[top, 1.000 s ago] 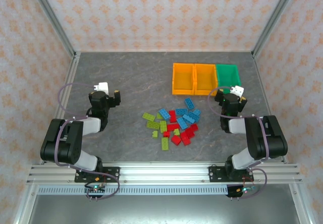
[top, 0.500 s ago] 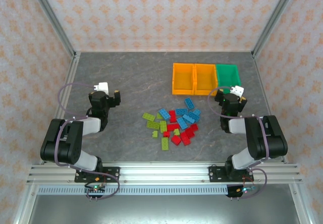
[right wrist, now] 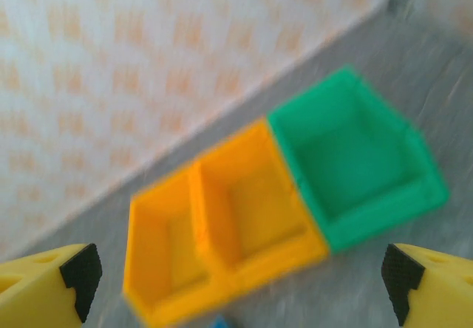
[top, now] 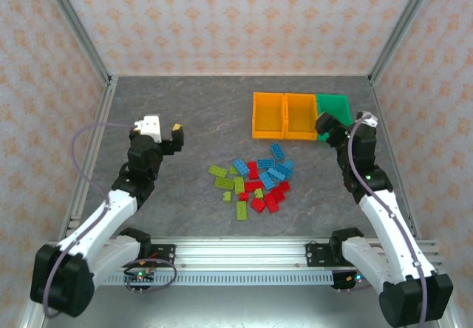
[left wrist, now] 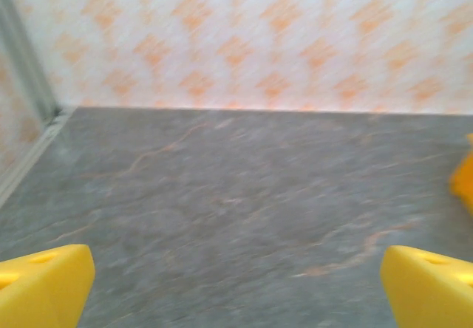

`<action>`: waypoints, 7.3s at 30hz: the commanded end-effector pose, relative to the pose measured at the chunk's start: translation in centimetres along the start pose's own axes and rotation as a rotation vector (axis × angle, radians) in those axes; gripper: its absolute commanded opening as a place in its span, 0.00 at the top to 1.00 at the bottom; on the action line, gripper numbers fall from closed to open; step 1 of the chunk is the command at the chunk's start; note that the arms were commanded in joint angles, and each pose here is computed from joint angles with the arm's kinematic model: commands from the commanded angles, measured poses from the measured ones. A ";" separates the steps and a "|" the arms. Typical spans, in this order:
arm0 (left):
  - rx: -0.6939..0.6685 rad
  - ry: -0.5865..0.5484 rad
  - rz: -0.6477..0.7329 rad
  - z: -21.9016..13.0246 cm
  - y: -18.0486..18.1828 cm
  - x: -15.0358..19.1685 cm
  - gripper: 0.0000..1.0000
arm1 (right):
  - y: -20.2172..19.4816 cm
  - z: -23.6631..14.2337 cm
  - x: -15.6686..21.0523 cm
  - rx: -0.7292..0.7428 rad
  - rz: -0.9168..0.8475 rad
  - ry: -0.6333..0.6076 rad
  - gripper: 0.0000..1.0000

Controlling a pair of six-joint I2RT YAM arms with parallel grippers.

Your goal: Sort the legos into containers by color

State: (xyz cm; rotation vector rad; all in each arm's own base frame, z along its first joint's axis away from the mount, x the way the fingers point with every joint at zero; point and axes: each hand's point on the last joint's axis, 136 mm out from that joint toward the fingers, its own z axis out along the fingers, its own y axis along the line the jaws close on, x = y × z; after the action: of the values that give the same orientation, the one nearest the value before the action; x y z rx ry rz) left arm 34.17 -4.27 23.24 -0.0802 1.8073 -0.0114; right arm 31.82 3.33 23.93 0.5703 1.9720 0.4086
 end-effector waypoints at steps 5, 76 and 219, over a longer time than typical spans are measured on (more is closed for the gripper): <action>0.392 0.275 0.135 -8.1 -11.0 -0.4 0.00 | -1.2 -2.9 12.6 0.100 -0.119 0.603 0.01; 0.771 0.229 0.723 -16.2 -12.7 4.8 0.00 | -8.8 19.4 -2.5 0.533 -0.138 0.300 0.53; -0.528 1.115 -0.413 -1.6 -10.9 25.5 0.62 | 9.5 0.6 13.6 -0.041 -0.436 0.631 0.10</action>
State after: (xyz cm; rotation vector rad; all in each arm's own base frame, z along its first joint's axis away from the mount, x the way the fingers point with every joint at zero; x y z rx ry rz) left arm 28.59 -18.42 1.38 -1.0147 2.7783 0.0540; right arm 29.31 19.50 18.11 -0.0697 2.6032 0.4213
